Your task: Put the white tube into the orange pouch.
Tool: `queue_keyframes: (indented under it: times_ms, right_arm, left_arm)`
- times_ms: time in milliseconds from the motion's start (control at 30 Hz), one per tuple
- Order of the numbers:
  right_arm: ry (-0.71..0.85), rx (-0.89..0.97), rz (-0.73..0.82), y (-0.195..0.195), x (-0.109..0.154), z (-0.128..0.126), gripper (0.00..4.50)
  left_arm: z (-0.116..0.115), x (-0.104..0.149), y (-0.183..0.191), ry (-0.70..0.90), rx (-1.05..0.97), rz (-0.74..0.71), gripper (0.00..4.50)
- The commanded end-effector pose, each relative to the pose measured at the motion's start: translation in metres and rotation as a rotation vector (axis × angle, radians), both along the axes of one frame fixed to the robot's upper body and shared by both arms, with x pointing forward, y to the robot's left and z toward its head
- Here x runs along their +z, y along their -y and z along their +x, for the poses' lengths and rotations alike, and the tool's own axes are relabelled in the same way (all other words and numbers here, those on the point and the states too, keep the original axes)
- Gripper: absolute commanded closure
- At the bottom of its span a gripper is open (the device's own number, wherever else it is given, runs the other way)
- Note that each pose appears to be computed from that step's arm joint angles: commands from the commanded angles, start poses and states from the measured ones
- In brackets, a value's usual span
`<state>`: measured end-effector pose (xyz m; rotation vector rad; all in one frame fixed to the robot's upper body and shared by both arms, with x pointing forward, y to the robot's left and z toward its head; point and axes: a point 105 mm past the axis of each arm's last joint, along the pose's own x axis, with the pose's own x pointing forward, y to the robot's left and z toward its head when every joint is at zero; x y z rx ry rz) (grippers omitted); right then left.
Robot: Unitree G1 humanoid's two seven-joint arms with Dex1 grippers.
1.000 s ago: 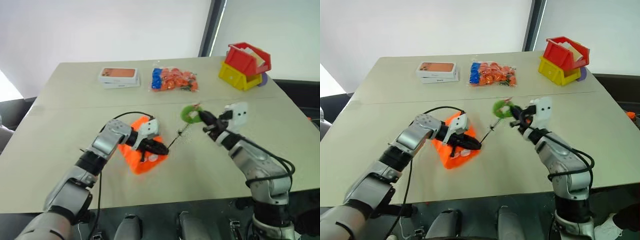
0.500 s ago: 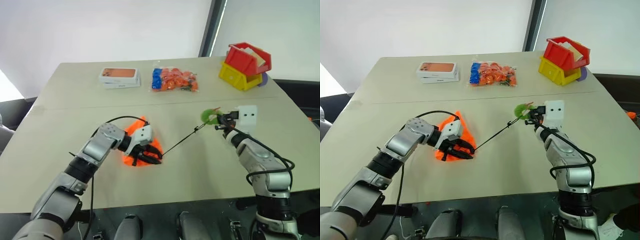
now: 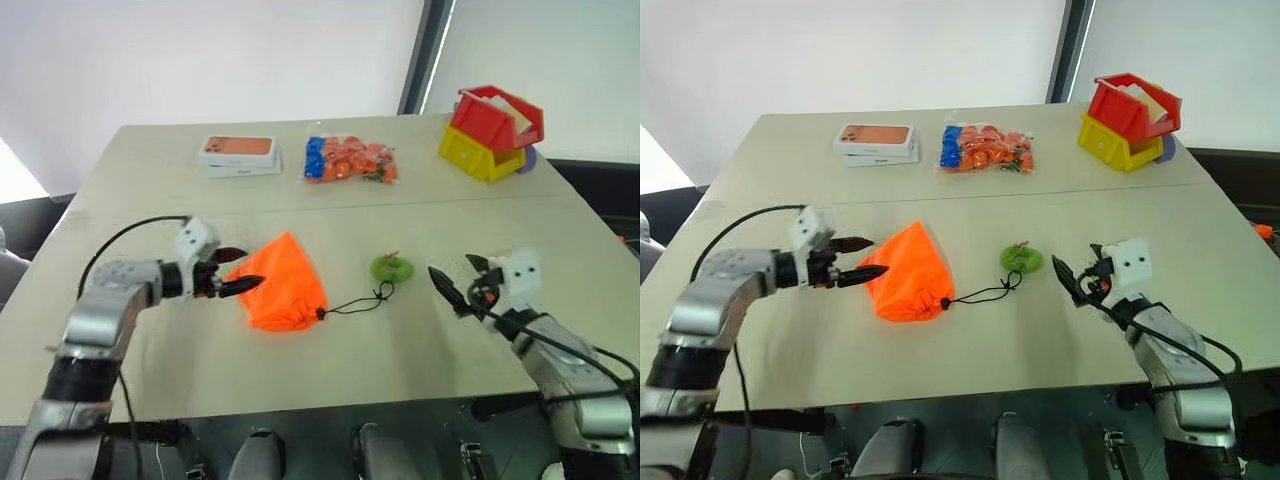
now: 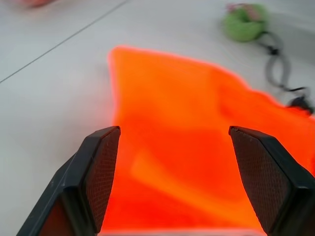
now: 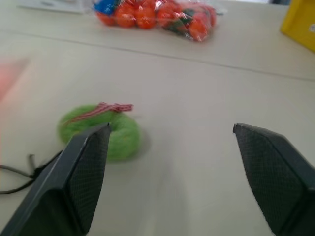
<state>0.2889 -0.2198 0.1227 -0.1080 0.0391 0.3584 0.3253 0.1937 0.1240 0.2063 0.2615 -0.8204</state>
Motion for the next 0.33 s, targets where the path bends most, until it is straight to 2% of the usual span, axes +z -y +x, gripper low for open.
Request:
queue_keyframes:
  times_ms: [33,167,333]
  right_arm:
    - [0.009,0.123,-0.038,-0.005,-0.002,-0.009,0.40]
    - [0.029,0.136,0.037,-0.003,0.002,-0.004,0.40]
    - [-0.002,0.225,0.053,-0.014,-0.003,-0.008,0.40]
  left_arm:
    - [-0.007,0.005,-0.016,0.118,0.124,0.000,0.74]
    - [-0.031,-0.026,-0.028,0.095,0.240,-0.043,0.74]
    - [-0.044,-0.038,-0.032,0.078,0.289,-0.076,0.74]
